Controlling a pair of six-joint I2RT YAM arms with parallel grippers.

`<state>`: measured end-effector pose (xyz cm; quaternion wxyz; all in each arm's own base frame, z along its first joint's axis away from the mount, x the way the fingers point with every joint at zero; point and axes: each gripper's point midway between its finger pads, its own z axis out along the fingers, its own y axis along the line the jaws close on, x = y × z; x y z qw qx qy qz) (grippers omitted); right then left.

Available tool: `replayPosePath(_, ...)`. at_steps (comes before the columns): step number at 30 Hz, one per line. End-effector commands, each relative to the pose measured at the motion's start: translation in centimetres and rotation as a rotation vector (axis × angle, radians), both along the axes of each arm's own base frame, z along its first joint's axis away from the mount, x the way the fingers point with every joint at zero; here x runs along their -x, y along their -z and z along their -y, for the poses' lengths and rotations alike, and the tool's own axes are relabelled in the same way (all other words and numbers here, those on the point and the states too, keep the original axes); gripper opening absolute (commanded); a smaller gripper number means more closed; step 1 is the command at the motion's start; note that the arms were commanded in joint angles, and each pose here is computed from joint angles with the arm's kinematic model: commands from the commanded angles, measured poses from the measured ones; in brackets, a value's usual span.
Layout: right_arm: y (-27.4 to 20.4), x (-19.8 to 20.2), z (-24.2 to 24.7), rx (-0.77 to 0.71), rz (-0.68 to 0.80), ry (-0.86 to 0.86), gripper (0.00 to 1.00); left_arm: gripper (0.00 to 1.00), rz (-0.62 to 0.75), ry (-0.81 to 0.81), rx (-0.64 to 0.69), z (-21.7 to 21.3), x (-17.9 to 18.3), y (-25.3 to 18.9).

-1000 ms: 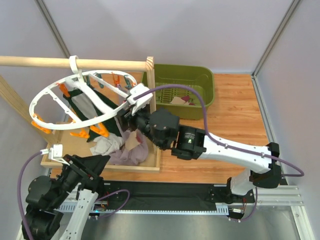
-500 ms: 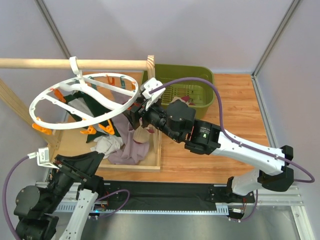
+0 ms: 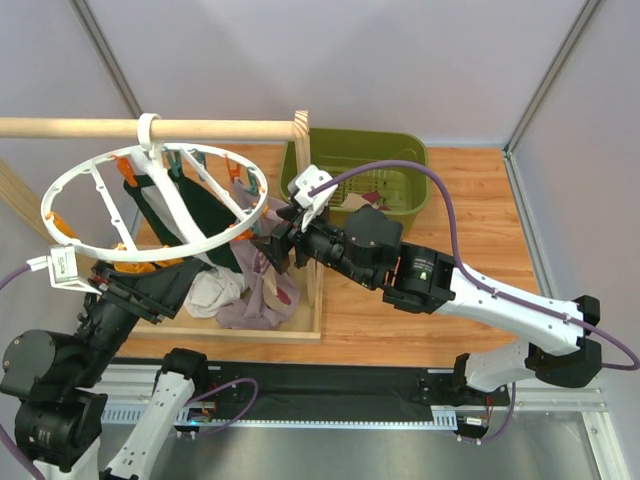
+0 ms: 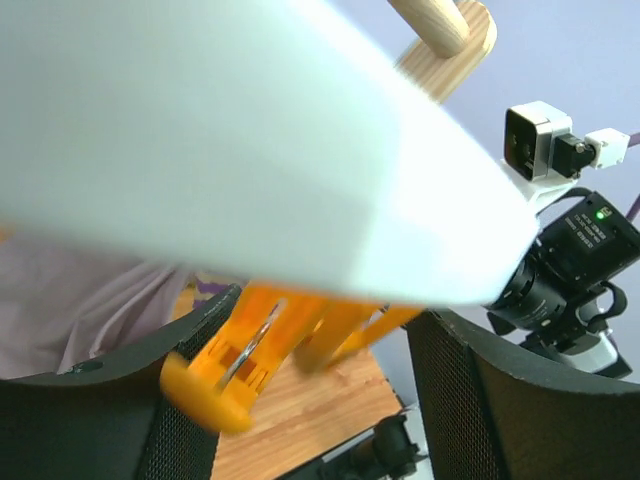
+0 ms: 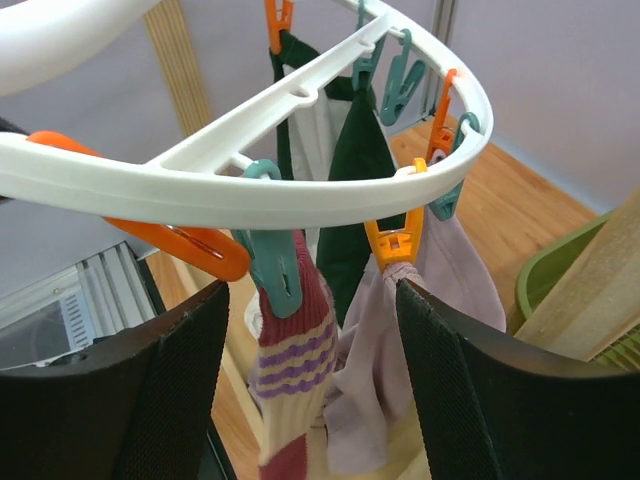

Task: Clip the socks to the hanger
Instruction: Rotate the hanger at the clothesline, then open the clamp at the hanger.

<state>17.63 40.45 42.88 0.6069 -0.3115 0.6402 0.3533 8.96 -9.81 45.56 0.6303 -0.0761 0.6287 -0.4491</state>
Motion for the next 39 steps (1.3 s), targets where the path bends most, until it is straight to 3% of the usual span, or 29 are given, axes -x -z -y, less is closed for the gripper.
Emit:
replayPosePath(1,-1.7,1.5,0.8,-0.047,-0.035,-0.064,0.69,0.72,0.066,0.032,-0.072,0.7,-0.4,-1.3)
replayPosePath(4,-2.3,3.6,0.9,-0.083,-0.093,-0.149,0.67,0.71,0.06,0.057,-0.083,1.1,-0.6,-0.9)
replayPosePath(8,-3.9,7.1,1.2,-0.132,-0.109,-0.254,0.65,0.54,0.067,0.068,-0.073,1.3,-0.5,-0.7)
replayPosePath(14,-5.1,11.2,0.2,-0.153,-0.148,-0.434,0.64,0.42,0.063,0.081,-0.05,1.3,0.3,-0.5)
replayPosePath(19,-4.8,11.1,-0.9,-0.144,-0.129,-0.42,0.68,0.37,0.065,0.095,-0.023,1.4,0.9,-0.5)
replayPosePath(24,-5.4,11.3,-2.0,-0.17,-0.127,-0.44,0.68,0.22,0.058,0.113,-0.001,1.6,1.3,-0.8)
replayPosePath(31,-4.9,10.5,-3.8,-0.167,-0.117,-0.422,0.67,0.17,0.043,0.131,0.026,1.7,1.9,-0.7)
replayPosePath(34,-5.2,10.9,-4.3,-0.19,-0.13,-0.445,0.66,0.08,0.036,0.128,0.031,1.6,2.1,-0.7)
replayPosePath(35,-5.2,10.6,-4.2,-0.192,-0.127,-0.429,0.66,0.01,0.033,0.127,0.032,1.5,2.2,-0.7)
replayPosePath(39,-5.1,8.6,-2.7,-0.215,-0.111,-0.31,0.65,0.0,0.026,0.107,0.028,1.2,2.6,-0.8)
